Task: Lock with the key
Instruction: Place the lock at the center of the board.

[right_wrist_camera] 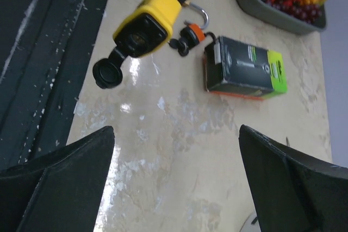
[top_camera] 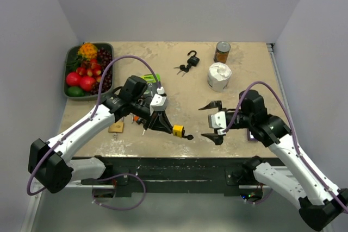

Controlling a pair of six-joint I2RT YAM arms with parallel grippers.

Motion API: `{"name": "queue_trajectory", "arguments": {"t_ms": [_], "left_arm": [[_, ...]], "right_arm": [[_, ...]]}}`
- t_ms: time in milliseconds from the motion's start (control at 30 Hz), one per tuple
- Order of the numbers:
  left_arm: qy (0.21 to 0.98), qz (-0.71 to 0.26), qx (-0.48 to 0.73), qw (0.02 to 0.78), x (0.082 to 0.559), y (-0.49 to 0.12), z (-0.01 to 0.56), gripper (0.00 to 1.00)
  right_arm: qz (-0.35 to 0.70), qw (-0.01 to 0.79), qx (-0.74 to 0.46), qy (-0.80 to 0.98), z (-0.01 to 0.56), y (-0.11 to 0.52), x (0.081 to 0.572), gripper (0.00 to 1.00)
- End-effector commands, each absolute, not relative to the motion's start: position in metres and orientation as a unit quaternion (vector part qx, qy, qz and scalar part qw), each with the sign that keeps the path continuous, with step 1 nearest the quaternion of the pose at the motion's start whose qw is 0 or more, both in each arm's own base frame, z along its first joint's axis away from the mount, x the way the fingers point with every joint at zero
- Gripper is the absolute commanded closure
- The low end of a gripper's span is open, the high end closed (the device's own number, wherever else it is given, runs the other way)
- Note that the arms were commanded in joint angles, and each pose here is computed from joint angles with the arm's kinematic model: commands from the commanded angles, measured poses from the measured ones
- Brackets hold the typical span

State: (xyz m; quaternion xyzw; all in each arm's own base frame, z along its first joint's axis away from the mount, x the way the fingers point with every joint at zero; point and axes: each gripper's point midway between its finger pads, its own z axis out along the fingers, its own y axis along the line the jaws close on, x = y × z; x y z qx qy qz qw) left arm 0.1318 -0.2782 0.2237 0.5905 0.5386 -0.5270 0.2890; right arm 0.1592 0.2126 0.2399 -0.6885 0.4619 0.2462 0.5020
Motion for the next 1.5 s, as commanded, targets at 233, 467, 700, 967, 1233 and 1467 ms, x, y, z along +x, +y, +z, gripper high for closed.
{"name": "queue_trajectory", "arguments": {"t_ms": [233,467,700,967,1233,1467], "left_arm": [[0.468,-0.563,0.612,0.299,0.116,-0.286,0.258,1.00],[0.467,-0.563,0.615,0.296,0.113,-0.286,0.255,1.00],[0.464,-0.569,0.615,0.288,0.108,-0.286,0.253,1.00],[0.469,-0.560,0.619,0.289,0.110,-0.286,0.245,1.00],[0.476,-0.551,0.623,0.287,0.111,-0.284,0.236,1.00],[0.482,-0.548,0.622,0.285,0.113,-0.285,0.232,1.00]], "right_arm": [[0.248,0.503,-0.754,0.341,0.249,0.250,0.122,0.01],[0.216,0.504,-0.773,0.319,0.239,0.258,0.122,0.02],[0.200,0.522,-0.771,0.304,0.249,0.271,0.131,0.16],[0.214,0.522,-0.768,0.303,0.257,0.278,0.126,0.35],[0.229,0.506,-0.774,0.305,0.259,0.279,0.118,0.37],[0.252,0.494,-0.770,0.315,0.264,0.282,0.114,0.43]]}}
